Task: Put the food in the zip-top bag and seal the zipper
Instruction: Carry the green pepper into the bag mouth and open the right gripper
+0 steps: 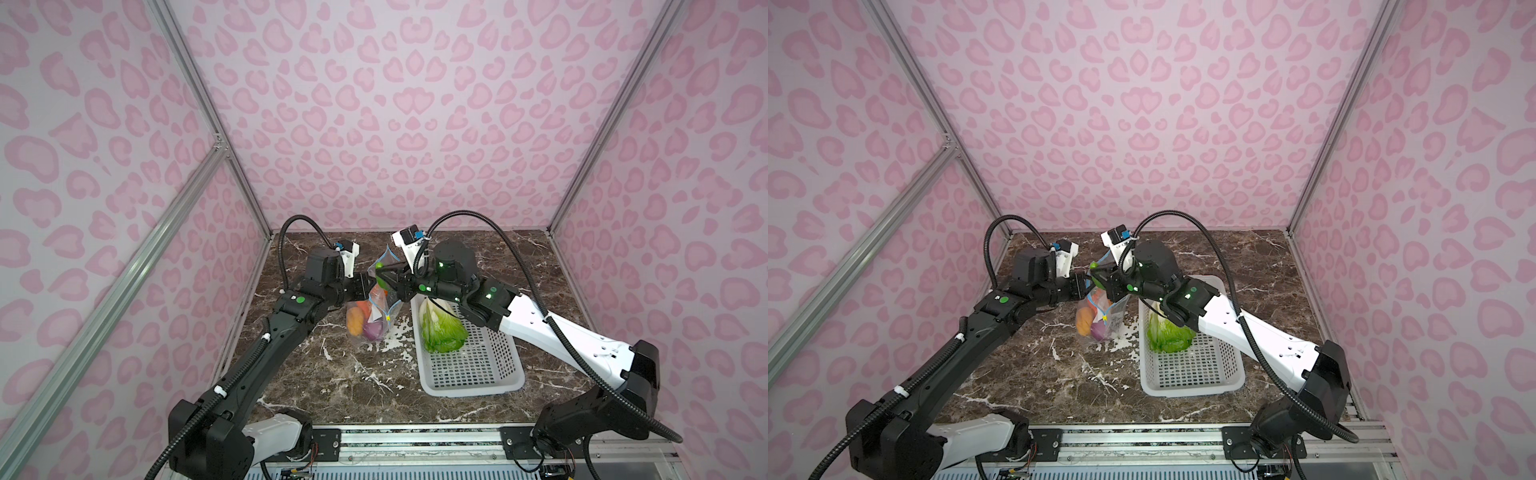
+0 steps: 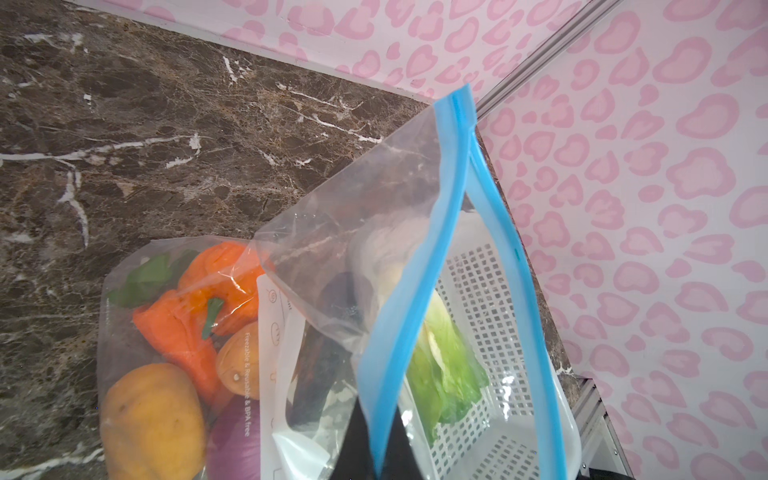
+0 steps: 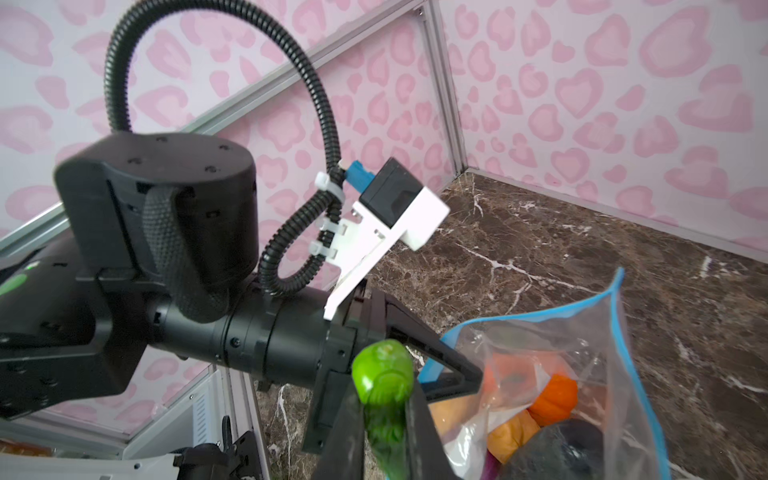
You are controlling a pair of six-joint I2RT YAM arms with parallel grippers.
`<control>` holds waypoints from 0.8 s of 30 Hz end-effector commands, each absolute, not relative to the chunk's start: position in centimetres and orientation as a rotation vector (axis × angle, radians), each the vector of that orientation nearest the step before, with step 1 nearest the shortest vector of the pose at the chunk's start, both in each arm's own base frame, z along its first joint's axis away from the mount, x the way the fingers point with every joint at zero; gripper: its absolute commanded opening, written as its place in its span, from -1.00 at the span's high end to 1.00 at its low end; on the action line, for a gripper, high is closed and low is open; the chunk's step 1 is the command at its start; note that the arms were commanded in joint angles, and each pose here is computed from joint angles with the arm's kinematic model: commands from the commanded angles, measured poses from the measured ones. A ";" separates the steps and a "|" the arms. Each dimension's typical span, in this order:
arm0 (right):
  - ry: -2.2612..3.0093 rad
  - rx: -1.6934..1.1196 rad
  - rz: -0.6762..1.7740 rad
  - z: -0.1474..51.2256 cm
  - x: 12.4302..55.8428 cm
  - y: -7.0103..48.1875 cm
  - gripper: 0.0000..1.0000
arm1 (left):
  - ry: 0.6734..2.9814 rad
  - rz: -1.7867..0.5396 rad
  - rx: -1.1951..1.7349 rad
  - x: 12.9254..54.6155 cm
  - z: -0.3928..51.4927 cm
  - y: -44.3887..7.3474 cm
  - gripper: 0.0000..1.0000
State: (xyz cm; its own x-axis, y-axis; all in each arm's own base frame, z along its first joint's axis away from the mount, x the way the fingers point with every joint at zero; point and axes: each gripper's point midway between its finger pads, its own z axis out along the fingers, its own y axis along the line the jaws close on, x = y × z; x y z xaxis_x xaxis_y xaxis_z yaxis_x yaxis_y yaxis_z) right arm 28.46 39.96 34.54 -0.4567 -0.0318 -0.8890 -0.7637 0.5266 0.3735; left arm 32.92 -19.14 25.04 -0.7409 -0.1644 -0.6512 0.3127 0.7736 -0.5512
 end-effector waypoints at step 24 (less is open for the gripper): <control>2.045 -0.635 0.611 28.1 30.8 37.8 -0.10 | 2.206 -0.865 0.109 32.8 26.1 -19.0 0.95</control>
